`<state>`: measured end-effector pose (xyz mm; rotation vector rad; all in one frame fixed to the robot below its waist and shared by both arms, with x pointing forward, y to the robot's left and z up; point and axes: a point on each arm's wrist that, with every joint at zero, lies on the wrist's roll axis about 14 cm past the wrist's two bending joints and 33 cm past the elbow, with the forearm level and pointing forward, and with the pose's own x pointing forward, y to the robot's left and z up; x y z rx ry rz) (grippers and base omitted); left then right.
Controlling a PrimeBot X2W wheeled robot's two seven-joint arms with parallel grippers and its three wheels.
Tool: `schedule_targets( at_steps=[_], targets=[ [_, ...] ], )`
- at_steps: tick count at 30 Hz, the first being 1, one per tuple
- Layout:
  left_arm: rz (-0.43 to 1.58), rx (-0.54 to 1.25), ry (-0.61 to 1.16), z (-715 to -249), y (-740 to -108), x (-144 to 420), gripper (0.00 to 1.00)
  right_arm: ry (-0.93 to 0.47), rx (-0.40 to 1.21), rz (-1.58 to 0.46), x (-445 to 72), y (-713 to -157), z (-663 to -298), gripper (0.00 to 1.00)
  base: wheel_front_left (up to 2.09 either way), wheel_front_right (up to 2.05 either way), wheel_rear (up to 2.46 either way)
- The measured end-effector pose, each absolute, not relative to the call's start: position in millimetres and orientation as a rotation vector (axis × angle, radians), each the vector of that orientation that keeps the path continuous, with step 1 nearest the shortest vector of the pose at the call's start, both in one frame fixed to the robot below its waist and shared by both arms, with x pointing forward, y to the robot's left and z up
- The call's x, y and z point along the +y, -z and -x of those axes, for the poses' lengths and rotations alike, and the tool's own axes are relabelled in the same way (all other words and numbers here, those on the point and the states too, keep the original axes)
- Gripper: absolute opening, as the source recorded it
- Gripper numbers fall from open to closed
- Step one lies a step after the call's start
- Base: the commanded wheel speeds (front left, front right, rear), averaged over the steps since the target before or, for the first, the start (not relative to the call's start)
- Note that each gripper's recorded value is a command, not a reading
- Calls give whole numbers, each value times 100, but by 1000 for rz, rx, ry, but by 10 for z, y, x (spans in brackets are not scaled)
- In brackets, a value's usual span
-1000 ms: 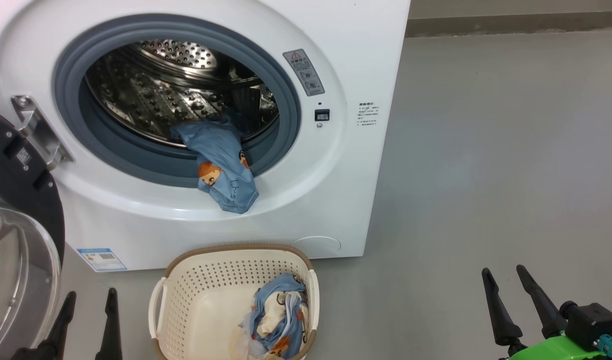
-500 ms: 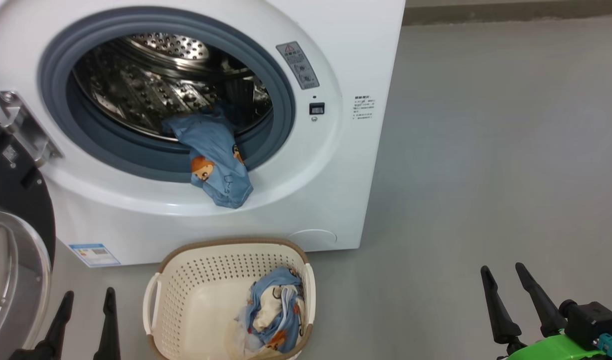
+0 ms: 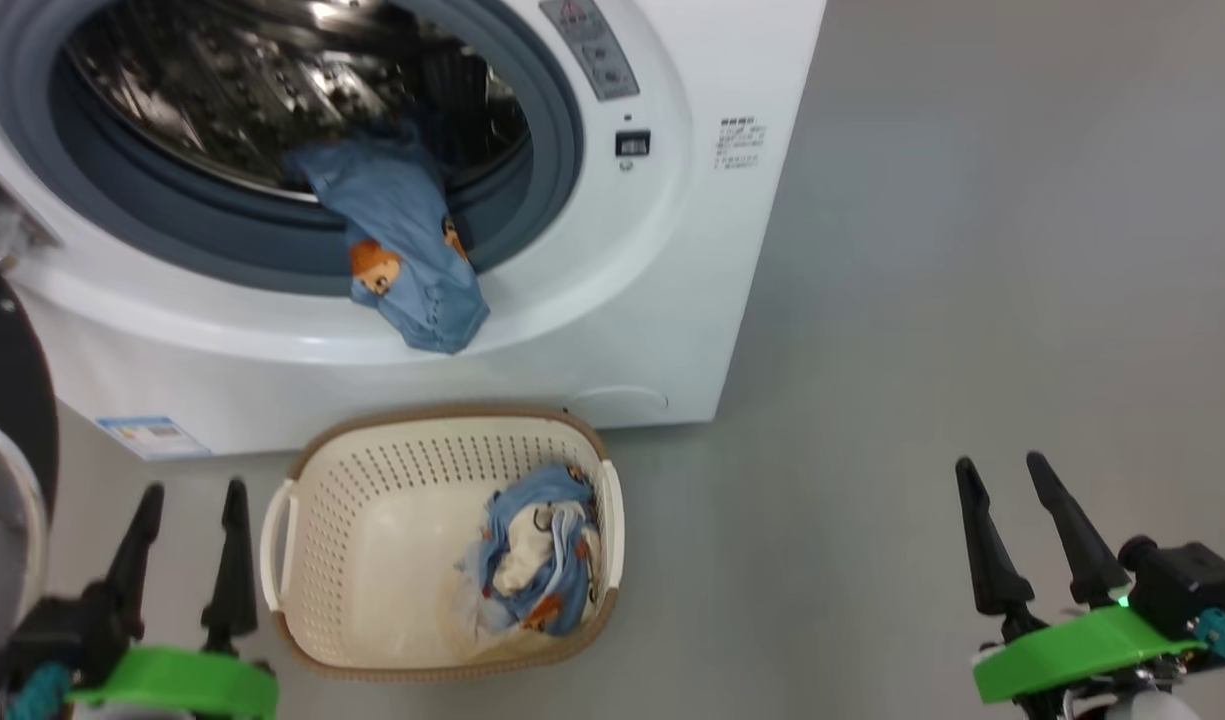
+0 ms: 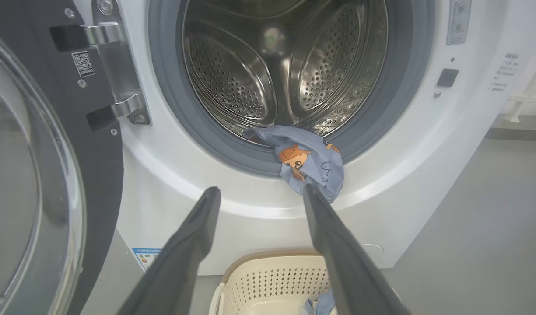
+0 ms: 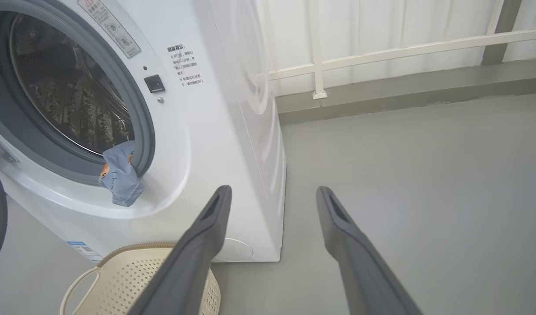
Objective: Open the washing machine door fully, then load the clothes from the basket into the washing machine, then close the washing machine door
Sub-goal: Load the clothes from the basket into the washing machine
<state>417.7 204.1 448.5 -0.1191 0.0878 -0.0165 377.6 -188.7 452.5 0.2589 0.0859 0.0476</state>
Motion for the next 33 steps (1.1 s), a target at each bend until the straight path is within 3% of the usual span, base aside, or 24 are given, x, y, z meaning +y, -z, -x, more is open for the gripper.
schedule_targets(
  at_steps=[17,33],
  targets=[
    [112,182,132,-5341,-3974,1701,100,-26,140,-298,-1796,-4147,-4383,100,0,0,0],
    [103,309,273,-5837,-3332,1165,100,56,189,-271,-2043,-3904,-4403,100,0,0,0]
  ],
)
